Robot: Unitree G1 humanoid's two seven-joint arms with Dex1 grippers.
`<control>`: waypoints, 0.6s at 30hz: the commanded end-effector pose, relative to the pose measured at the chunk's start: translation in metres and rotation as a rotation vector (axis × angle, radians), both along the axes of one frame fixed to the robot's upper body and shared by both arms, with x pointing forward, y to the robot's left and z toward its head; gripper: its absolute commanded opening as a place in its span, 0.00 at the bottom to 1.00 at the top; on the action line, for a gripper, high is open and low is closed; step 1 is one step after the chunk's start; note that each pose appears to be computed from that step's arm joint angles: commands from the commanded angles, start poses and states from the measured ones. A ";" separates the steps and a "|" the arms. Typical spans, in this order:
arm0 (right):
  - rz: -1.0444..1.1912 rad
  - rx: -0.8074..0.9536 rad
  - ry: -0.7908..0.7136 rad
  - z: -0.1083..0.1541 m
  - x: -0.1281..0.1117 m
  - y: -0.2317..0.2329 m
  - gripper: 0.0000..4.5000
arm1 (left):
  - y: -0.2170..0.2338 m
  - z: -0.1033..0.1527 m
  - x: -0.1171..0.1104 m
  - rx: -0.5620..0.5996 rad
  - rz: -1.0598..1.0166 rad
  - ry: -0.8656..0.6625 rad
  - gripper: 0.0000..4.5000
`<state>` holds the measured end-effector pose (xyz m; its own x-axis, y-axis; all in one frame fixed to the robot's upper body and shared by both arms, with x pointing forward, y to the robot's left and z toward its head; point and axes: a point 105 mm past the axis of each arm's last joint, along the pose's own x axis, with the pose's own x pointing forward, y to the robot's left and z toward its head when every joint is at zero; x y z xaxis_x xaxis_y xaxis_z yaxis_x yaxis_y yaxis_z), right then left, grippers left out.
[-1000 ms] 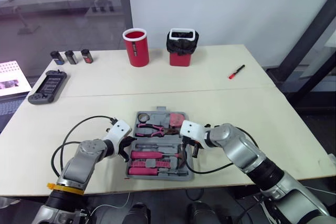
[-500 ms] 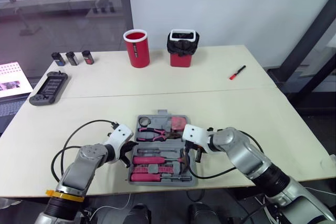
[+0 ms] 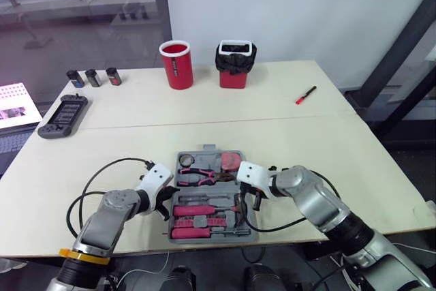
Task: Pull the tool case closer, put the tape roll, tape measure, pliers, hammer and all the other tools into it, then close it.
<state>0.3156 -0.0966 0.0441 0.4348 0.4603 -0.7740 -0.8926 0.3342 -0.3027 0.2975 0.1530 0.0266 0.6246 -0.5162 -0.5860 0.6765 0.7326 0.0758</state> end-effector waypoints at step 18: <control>0.015 -0.010 -0.037 0.007 0.003 -0.009 0.01 | 0.009 -0.010 -0.015 -0.006 -0.035 0.072 0.00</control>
<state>0.3184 -0.1030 0.0460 0.4452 0.4505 -0.7739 -0.8899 0.3185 -0.3265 0.2945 0.1607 0.0273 0.6150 -0.5184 -0.5942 0.6866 0.7225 0.0803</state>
